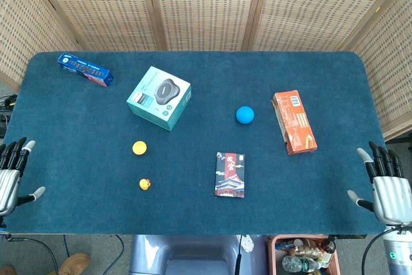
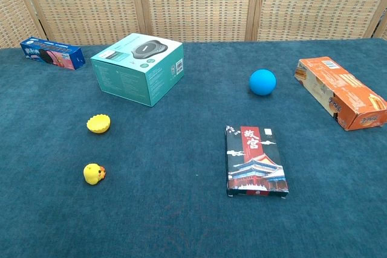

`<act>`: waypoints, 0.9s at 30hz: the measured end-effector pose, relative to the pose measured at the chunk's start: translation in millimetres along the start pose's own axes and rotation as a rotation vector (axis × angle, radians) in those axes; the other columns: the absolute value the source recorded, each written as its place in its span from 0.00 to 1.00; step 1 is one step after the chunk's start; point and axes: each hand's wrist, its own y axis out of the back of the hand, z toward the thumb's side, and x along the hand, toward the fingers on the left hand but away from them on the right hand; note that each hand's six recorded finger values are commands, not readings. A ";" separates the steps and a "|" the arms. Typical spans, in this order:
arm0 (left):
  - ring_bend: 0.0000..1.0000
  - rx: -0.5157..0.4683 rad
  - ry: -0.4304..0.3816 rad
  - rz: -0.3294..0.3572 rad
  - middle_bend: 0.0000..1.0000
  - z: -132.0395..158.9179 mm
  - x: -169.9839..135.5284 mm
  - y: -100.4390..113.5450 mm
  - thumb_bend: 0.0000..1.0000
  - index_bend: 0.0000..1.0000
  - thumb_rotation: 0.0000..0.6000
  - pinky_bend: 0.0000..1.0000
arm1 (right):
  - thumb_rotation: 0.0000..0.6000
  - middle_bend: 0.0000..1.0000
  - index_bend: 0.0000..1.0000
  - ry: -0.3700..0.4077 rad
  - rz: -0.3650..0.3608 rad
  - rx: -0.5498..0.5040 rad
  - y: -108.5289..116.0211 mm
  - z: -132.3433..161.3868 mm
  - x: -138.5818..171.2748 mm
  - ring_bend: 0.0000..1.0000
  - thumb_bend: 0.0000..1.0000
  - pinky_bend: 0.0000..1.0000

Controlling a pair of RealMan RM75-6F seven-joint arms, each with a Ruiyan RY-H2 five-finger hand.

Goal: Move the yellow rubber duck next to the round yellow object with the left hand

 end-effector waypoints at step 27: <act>0.00 0.150 -0.511 -0.219 0.00 167.1 33.4 -92.7 0.16 0.37 1.00 0.00 | 1.00 0.00 0.00 -0.040 0.021 -0.055 2.3 -14.3 -1.5 0.00 0.00 0.00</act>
